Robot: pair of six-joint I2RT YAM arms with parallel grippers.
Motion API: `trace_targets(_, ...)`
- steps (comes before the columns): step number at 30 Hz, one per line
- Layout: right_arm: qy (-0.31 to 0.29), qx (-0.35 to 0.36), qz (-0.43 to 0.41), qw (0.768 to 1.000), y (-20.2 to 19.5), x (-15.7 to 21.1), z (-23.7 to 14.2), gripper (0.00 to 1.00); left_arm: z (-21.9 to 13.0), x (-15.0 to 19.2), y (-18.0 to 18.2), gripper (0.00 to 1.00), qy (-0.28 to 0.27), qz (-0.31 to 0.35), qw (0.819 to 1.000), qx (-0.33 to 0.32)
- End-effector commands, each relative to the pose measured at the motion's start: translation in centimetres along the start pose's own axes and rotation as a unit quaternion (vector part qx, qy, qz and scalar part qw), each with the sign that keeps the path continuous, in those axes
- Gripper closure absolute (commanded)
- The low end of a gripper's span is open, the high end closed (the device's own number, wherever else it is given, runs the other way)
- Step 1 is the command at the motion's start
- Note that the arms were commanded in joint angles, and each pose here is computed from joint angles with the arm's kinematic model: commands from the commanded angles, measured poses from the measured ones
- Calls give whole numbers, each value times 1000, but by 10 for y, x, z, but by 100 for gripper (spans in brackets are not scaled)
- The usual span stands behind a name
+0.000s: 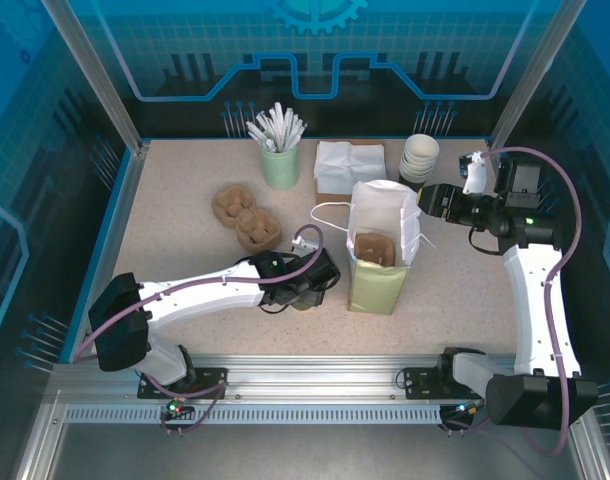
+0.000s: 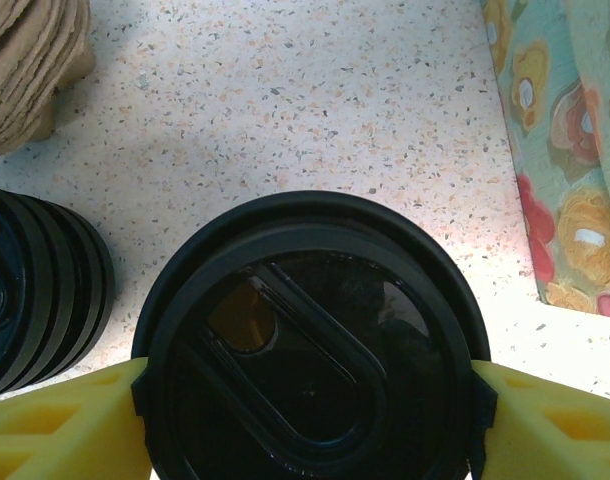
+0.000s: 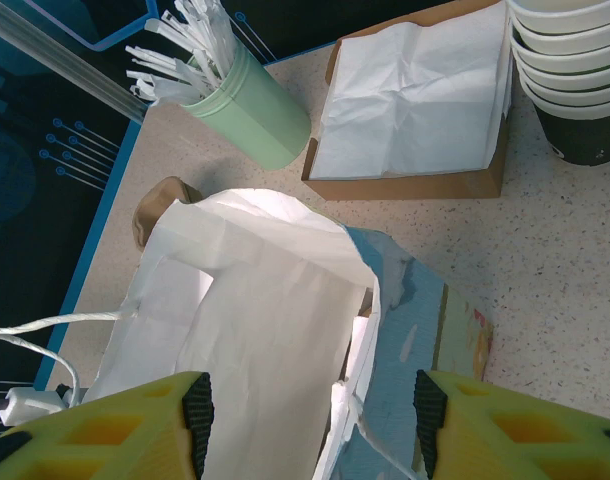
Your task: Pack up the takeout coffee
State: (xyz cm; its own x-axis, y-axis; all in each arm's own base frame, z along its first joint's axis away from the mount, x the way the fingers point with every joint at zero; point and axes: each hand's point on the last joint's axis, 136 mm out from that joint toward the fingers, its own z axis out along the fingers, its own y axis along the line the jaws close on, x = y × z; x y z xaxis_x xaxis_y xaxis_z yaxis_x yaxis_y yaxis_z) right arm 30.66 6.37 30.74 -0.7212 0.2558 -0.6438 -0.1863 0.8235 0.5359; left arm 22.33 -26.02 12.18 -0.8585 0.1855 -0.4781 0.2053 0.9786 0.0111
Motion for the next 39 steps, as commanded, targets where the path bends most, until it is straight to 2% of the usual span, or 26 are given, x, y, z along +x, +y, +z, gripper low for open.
trace_targets(1,0,-12,-4,1000,4,-5,-4,41,15,26,7,28,48,20,998,-21)
trace_targets(9,-17,-42,-44,998,11,-19,2,41,3,9,3,29,12,21,1000,12)
trace_targets(16,-15,-69,-145,987,21,-37,18,41,-17,-14,6,30,-27,21,999,37)
trace_targets(24,67,-105,-227,966,28,-44,61,42,-44,-26,20,29,-55,20,997,58)
trace_targets(29,114,-138,-276,944,40,-39,85,42,-64,-34,26,29,-72,24,994,81)
trace_targets(34,171,-155,-318,920,43,-20,98,42,-80,-39,34,29,-81,25,993,86)
trace_targets(39,187,-145,-342,910,38,-17,105,41,-90,-40,38,29,-88,23,991,94)
